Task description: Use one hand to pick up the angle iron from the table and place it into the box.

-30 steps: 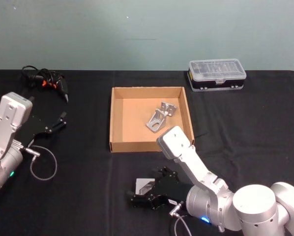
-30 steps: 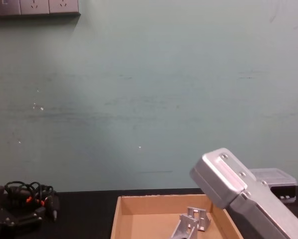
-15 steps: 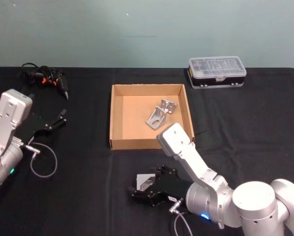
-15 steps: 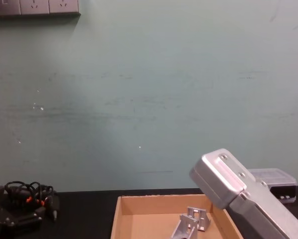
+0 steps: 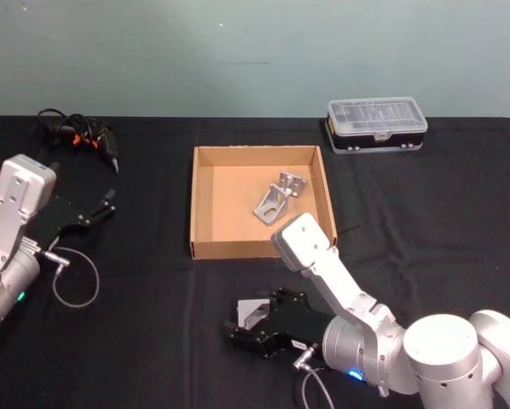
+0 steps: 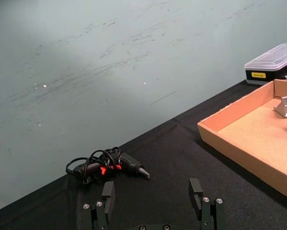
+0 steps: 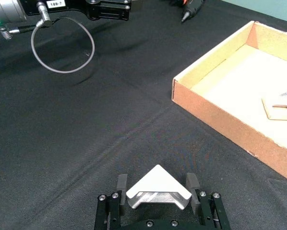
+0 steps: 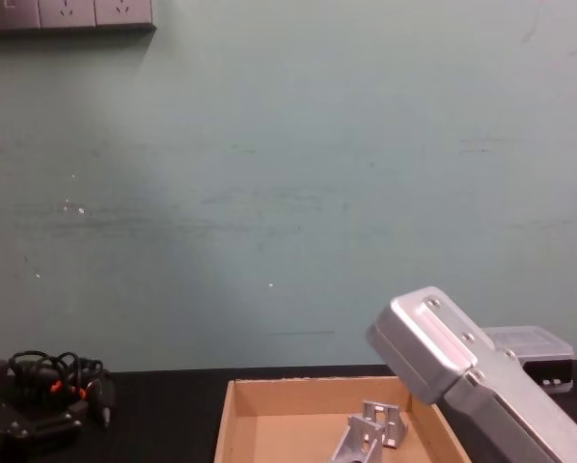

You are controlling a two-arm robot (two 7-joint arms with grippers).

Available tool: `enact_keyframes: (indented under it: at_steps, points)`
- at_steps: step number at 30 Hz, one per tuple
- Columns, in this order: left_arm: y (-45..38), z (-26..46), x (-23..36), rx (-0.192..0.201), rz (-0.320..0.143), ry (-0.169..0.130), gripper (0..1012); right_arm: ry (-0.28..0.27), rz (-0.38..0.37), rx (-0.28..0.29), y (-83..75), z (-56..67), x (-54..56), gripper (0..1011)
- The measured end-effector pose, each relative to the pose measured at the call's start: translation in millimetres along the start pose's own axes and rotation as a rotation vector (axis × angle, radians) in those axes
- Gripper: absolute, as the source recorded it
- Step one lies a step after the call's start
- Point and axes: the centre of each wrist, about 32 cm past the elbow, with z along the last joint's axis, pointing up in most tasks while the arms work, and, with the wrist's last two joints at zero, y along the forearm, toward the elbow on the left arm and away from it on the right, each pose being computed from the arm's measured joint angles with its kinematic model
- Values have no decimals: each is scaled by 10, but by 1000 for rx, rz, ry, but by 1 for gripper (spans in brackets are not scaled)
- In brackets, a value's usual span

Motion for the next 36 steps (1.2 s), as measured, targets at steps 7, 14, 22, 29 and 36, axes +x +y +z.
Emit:
enact_keyframes:
  at_steps: [7,14,22,29,36]
  points:
    - [0,0,0,0,0,0,1011,-1,1,3,-3,2,1,747]
    - [0,0,0,0,0,0,1011,-11,8,91,-157,118,81,747]
    - [0,0,0,0,0,0,1011,-4,-12,165,-266,317,191,747]
    - [0,0,0,0,0,0,1011,-9,-39,175,-160,491,324,747]
    - [0,0,0,0,0,0,1011,8,-79,164,64,648,460,747]
